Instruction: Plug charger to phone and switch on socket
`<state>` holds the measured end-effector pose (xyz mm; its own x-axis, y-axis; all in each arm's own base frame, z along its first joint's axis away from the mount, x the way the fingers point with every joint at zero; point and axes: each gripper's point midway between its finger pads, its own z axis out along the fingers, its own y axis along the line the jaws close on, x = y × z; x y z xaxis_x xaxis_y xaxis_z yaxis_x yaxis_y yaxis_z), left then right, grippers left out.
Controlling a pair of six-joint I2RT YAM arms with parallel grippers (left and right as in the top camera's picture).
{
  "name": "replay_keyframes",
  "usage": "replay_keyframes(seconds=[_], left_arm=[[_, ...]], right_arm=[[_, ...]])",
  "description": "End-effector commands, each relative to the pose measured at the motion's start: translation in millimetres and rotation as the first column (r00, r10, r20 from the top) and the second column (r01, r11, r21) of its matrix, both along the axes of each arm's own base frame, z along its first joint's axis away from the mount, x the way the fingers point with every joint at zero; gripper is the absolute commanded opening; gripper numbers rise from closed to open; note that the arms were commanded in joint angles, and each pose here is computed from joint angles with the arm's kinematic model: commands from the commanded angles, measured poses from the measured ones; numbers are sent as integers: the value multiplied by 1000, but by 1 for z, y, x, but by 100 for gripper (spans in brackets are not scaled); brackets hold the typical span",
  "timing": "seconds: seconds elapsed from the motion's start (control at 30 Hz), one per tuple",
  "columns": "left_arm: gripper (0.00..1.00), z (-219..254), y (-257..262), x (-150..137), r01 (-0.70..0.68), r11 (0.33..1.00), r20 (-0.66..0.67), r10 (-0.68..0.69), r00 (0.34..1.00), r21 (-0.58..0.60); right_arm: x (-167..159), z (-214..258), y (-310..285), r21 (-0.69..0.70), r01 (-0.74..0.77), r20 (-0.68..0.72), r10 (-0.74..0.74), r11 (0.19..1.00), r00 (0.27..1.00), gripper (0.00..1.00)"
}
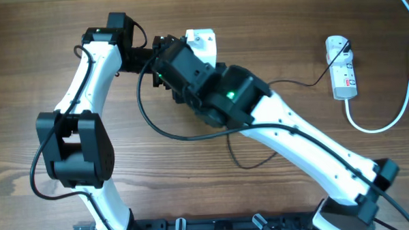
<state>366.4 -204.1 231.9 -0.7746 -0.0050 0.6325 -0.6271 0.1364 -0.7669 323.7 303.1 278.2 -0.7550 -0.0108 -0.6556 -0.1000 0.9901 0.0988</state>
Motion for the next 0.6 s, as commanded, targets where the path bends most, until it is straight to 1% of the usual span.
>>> replay_keyframes(seconds=[0.0, 0.03, 0.07, 0.2, 0.27, 0.3, 0.5, 0.57], left_arm=[[66, 27, 0, -3, 3, 998, 33, -1, 999, -59], [66, 27, 0, -3, 3, 998, 33, -1, 999, -60], [66, 28, 0, -3, 4, 998, 33, -2, 999, -65], [66, 30, 0, -3, 5, 997, 32, -3, 999, -78], [66, 30, 0, -3, 5, 997, 32, -3, 999, -78], [66, 30, 0, -3, 5, 997, 32, -3, 999, -78], [66, 30, 0, -3, 5, 997, 32, -3, 999, -78], [66, 30, 0, -3, 5, 997, 32, -3, 999, -77]], right_arm=[[12, 11, -2, 2, 51, 69, -51, 999, 996, 55], [13, 11, -4, -4, 57, 75, -56, 998, 996, 52], [14, 8, -4, -15, 59, 73, -58, 998, 996, 50], [16, -1, -1, -45, 47, 61, -44, 998, 997, 50], [16, -3, 0, -46, 48, 60, -46, 998, 997, 43], [17, -3, 0, -46, 48, 61, -45, 998, 997, 38], [17, -3, 1, -49, 46, 60, -43, 998, 997, 27], [17, -3, 0, -49, 47, 60, -44, 998, 997, 26]])
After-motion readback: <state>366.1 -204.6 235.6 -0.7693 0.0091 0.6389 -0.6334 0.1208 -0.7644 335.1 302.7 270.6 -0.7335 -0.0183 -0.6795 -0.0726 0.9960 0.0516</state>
